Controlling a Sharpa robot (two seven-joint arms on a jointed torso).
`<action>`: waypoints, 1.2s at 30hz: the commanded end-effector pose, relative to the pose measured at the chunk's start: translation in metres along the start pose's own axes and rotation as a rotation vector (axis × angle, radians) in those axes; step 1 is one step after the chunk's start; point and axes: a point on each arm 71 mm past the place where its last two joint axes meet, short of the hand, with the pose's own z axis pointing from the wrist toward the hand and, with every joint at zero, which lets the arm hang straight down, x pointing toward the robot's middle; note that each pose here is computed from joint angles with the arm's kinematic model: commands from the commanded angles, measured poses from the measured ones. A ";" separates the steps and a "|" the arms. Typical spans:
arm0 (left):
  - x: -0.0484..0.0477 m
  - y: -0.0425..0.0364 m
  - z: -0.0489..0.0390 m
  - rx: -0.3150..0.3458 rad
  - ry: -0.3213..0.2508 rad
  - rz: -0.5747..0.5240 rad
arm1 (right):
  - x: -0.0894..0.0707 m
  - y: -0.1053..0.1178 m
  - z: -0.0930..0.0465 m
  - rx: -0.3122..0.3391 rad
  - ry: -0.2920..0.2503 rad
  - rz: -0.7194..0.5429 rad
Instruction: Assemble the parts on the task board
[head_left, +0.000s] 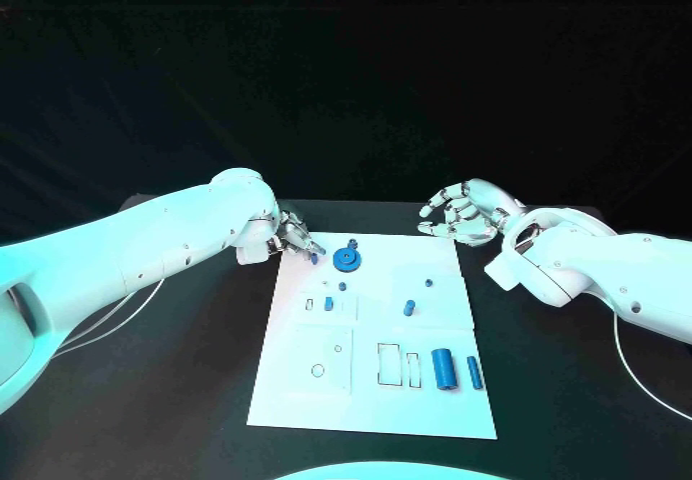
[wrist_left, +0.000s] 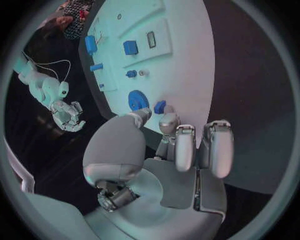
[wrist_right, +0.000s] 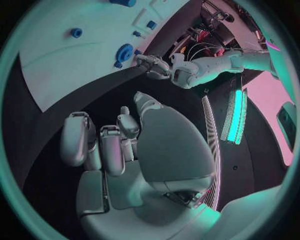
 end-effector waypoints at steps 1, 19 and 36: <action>0.0022 -0.0026 0.0002 0.026 0.026 -0.019 | 0.001 0.002 0.000 -0.015 0.009 -0.006; 0.0020 -0.0007 0.0004 0.042 0.040 -0.063 | 0.001 0.002 0.000 -0.013 0.010 -0.006; 0.0055 0.0101 -0.0100 0.090 0.082 -0.214 | 0.000 0.000 -0.001 -0.010 0.009 -0.007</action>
